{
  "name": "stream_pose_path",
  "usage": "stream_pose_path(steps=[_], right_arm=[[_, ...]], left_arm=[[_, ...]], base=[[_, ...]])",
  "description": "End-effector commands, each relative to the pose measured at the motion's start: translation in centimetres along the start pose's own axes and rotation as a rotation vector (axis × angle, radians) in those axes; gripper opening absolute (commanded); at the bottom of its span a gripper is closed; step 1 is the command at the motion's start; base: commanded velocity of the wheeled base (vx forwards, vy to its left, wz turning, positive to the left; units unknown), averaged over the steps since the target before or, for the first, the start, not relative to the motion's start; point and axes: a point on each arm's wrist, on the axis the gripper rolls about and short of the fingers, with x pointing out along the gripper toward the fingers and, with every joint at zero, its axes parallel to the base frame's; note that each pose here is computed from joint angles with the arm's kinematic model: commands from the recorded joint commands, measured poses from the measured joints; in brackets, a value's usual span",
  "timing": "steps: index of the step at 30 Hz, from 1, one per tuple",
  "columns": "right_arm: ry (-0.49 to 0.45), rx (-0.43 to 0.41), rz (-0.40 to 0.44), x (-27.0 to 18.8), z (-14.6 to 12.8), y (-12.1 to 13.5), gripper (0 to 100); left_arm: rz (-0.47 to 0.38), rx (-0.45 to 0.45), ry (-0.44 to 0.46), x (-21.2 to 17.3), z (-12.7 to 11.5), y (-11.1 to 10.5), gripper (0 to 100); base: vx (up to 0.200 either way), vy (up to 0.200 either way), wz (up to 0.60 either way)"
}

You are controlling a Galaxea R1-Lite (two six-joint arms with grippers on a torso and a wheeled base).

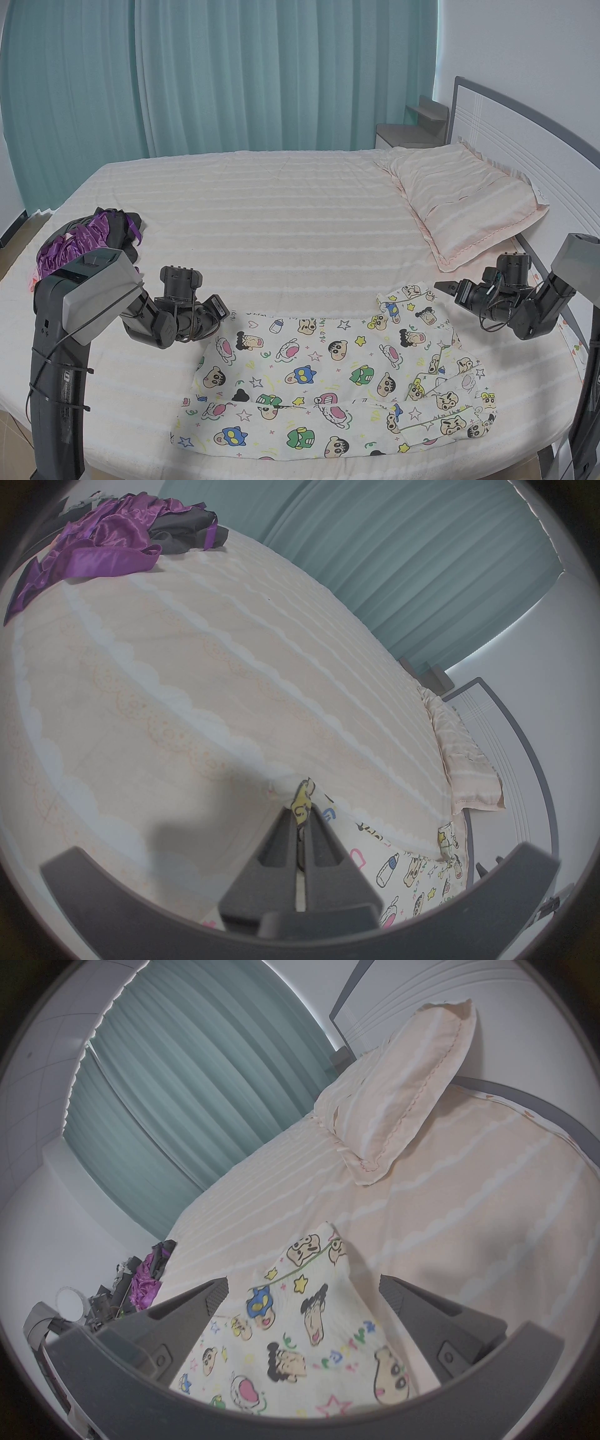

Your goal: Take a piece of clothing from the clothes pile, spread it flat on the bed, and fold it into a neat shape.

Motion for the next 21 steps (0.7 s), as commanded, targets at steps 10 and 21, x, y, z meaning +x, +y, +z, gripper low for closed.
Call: stream_pose_path(steps=[10, 21], right_arm=[[0.133, -0.004, -0.039, 6.8, -2.6, 0.1, 100], [0.158, -0.004, -0.033, 7.7, -2.8, 0.4, 0]], left_arm=[[-0.003, -0.003, -0.001, -0.3, -0.3, 0.2, 0], [-0.002, -0.003, 0.000, -0.3, -0.4, 0.3, 0]], base=[[0.000, 0.000, 0.00], [0.000, 0.000, 0.00]])
